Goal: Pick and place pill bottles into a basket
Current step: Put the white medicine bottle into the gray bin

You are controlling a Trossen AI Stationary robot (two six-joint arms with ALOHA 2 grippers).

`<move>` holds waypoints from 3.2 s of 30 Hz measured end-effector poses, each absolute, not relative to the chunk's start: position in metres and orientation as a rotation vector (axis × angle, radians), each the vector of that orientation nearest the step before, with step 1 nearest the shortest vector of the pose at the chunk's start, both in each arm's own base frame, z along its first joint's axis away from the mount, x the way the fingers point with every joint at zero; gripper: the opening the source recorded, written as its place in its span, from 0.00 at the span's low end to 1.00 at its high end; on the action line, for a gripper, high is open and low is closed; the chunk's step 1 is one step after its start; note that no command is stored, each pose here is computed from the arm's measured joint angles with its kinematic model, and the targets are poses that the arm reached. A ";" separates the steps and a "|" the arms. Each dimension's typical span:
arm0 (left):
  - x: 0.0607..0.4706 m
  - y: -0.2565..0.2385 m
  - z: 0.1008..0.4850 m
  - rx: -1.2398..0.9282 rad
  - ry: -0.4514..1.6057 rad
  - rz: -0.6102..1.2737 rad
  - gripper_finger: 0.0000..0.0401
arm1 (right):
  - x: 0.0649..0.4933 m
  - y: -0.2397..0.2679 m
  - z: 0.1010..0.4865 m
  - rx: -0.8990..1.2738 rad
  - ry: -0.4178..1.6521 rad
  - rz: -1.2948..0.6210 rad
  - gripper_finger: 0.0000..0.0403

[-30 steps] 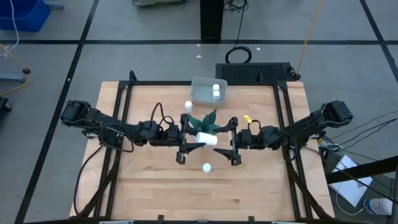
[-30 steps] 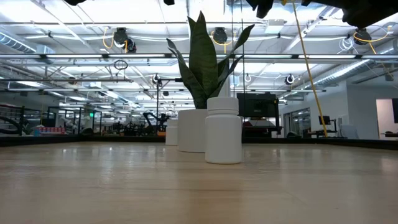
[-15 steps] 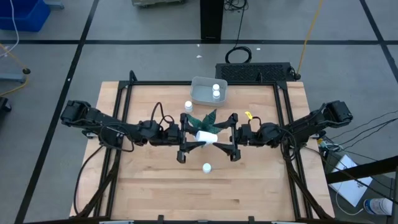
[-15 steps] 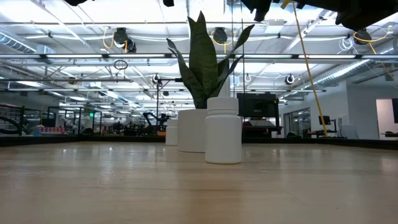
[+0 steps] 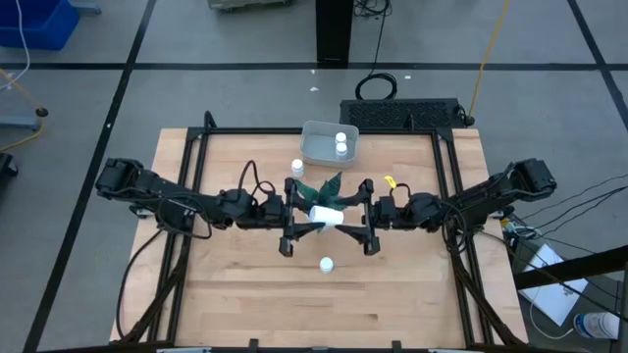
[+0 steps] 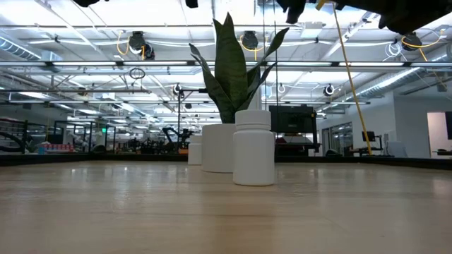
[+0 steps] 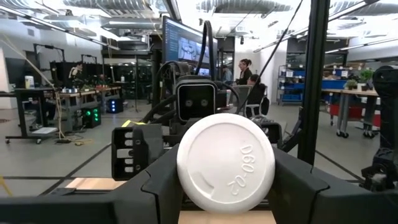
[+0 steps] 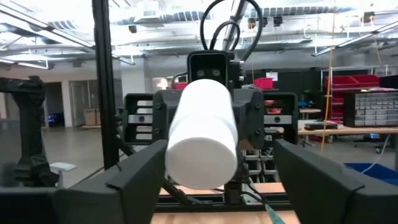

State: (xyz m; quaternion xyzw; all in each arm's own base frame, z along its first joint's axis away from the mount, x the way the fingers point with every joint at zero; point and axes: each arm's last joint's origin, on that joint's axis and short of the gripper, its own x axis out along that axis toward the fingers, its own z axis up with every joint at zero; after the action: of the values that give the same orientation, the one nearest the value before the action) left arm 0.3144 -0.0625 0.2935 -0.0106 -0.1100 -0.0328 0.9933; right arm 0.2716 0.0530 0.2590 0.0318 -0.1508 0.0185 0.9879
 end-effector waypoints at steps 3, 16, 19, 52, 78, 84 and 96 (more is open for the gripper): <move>0.314 -0.063 0.293 -0.025 -0.218 -0.069 0.48 | 0.271 0.054 0.260 0.039 -0.310 0.077 0.60; 0.314 -0.062 0.293 -0.019 -0.212 -0.063 0.50 | 0.271 0.054 0.259 0.024 -0.307 0.081 0.36; 0.315 -0.062 0.292 -0.019 -0.200 -0.058 0.51 | 0.272 0.054 0.258 0.030 -0.298 0.081 0.36; 0.224 -0.059 0.336 0.126 0.070 -0.038 0.04 | 0.240 0.038 0.290 -0.016 -0.246 -0.180 0.37; 0.142 -0.033 0.185 0.048 -0.155 -0.131 0.06 | 0.254 -0.047 0.370 -0.067 0.191 -0.490 0.37; 0.137 -0.030 0.179 0.006 -0.158 -0.080 0.03 | 0.291 -0.089 0.374 -0.021 0.336 -0.495 0.37; 0.137 -0.030 0.179 0.008 -0.151 -0.085 0.11 | 0.354 -0.187 0.398 0.100 0.520 -0.489 0.37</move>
State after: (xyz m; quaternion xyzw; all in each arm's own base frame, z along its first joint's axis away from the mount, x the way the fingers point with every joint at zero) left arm 0.1367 -0.0301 0.1788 0.0039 -0.0756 -0.0423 0.9962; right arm 0.3535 -0.1872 0.3984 0.0488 0.2544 -0.2393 0.9358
